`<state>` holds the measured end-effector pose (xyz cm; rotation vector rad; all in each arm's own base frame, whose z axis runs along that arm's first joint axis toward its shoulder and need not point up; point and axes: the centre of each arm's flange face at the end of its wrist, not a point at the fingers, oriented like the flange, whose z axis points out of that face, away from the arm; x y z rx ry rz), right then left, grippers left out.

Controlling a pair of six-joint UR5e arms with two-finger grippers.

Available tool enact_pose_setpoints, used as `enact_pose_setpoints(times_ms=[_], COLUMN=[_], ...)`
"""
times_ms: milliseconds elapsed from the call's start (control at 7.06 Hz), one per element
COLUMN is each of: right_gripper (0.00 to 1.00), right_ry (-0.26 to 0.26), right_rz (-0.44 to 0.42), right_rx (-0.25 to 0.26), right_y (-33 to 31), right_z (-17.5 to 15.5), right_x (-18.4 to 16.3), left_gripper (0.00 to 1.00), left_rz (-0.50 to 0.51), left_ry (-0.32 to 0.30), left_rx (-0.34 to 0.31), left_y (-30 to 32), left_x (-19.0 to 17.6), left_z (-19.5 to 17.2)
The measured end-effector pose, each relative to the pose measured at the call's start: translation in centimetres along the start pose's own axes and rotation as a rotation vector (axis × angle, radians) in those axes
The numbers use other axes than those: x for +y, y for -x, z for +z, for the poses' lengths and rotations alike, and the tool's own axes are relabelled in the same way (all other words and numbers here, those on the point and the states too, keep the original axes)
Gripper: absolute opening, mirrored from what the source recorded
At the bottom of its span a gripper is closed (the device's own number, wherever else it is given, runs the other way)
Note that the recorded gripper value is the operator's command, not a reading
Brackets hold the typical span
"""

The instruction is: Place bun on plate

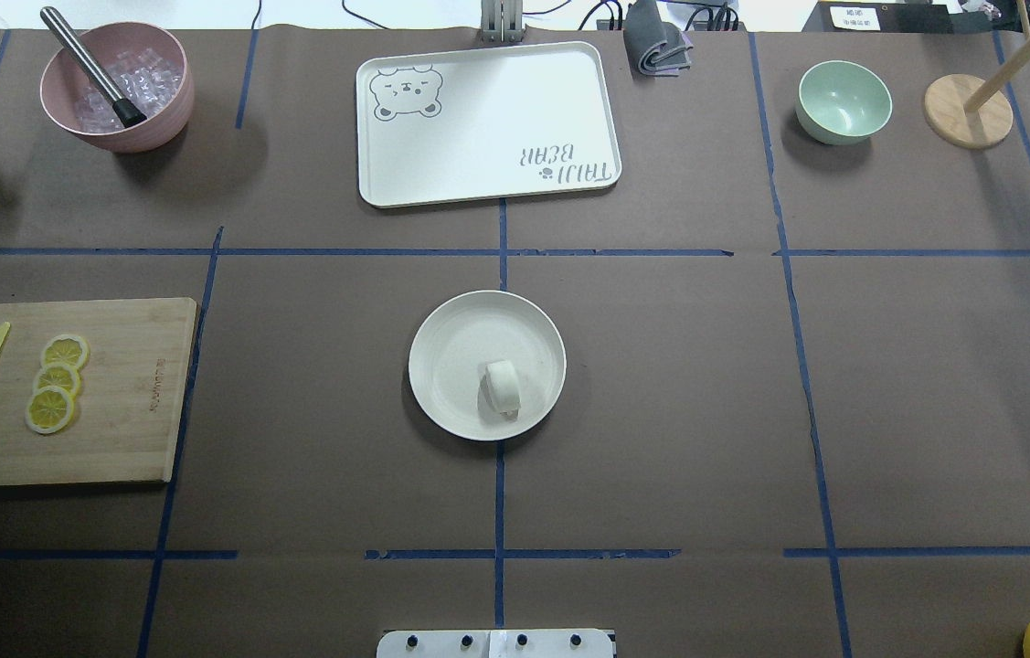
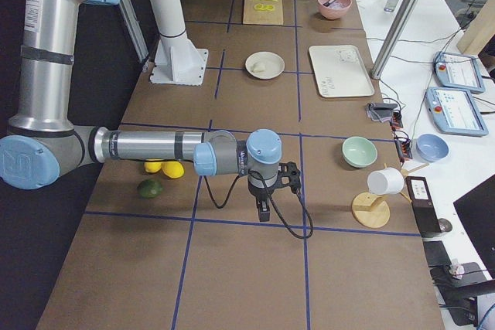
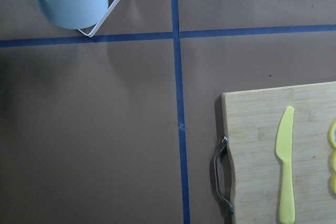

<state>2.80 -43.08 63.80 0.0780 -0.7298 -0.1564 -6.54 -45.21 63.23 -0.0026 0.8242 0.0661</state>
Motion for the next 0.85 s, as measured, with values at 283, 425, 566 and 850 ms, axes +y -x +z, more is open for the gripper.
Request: enact_pose_setpoints(times_ms=[283, 425, 566, 850], right_gripper=[1.00, 1.00, 1.00, 1.00], right_ry=[-0.003, -0.003, -0.004, -0.006], right_rz=[-0.001, -0.002, -0.002, 0.006], right_rx=[-0.001, -0.001, -0.001, -0.003], right_y=[0.12, 0.15, 0.18, 0.28], right_z=[-0.13, -0.16, -0.19, -0.28], right_x=[-0.07, -0.08, -0.09, -0.15], left_gripper=[1.00, 1.00, 1.00, 1.00], left_rz=[-0.001, -0.001, -0.003, -0.005], left_ry=[0.002, 0.003, 0.003, 0.005], left_rx=[-0.027, -0.031, -0.032, -0.033], left_y=[0.24, 0.28, 0.31, 0.36], left_x=[0.02, 0.02, 0.04, 0.10], left_z=[-0.03, -0.02, -0.01, 0.04])
